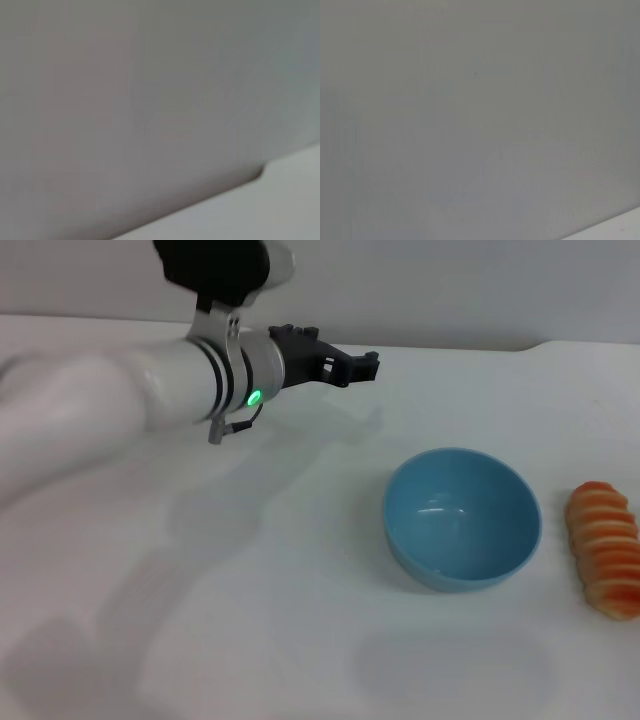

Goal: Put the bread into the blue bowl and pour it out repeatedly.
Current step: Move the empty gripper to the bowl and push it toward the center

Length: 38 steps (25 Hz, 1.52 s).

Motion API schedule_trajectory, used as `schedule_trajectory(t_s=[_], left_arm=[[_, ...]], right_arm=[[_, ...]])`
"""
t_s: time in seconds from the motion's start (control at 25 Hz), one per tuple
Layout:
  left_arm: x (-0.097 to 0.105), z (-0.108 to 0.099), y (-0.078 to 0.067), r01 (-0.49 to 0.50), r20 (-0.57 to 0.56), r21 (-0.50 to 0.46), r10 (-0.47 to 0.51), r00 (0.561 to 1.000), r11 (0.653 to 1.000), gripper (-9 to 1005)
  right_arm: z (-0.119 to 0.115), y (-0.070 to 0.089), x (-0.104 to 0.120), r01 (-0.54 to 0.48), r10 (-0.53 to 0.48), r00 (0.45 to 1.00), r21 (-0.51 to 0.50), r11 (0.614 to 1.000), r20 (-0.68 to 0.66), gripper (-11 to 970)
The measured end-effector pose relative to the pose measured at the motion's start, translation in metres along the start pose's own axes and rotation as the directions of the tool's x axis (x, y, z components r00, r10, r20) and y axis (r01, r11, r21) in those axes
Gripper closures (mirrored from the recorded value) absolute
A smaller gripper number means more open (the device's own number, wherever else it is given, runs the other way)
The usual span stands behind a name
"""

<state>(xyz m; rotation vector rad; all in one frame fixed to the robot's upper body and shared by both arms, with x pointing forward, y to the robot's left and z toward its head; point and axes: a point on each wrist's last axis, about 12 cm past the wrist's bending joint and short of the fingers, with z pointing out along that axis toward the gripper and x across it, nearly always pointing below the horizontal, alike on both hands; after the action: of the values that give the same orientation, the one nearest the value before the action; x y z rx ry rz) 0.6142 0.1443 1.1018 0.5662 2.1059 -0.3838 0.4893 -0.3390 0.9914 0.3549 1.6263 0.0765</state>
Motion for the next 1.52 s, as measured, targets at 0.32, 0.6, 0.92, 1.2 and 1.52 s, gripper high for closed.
schedule_trajectory(t_s=[0.32,0.6,0.92,1.2,1.52], left_arm=[[-0.025,-0.02,-0.002,0.062,-0.2,0.149,-0.031,0.979,0.987,135],[-0.014,-0.017,-0.018,0.091,-0.285,0.209,-0.028,0.958,0.974,135],[0.004,0.0,-0.035,0.128,-0.325,0.238,-0.045,0.945,0.963,135],[0.015,0.008,-0.039,0.167,-0.378,0.24,-0.067,0.924,0.956,135],[0.028,0.016,-0.035,0.178,-0.398,0.2,-0.086,0.913,0.964,137]], right_arm=[[0.001,0.0,-0.001,0.009,-0.009,1.0,-0.004,1.0,0.0,160],[0.002,0.001,-0.001,0.009,-0.009,1.0,-0.006,1.0,0.001,161],[0.001,0.0,0.0,0.012,-0.012,1.0,-0.002,1.0,-0.001,161],[0.0,-0.001,0.0,0.013,-0.013,1.0,-0.001,1.0,-0.004,161],[0.0,-0.001,0.0,0.014,-0.014,1.0,0.0,1.0,-0.004,162]])
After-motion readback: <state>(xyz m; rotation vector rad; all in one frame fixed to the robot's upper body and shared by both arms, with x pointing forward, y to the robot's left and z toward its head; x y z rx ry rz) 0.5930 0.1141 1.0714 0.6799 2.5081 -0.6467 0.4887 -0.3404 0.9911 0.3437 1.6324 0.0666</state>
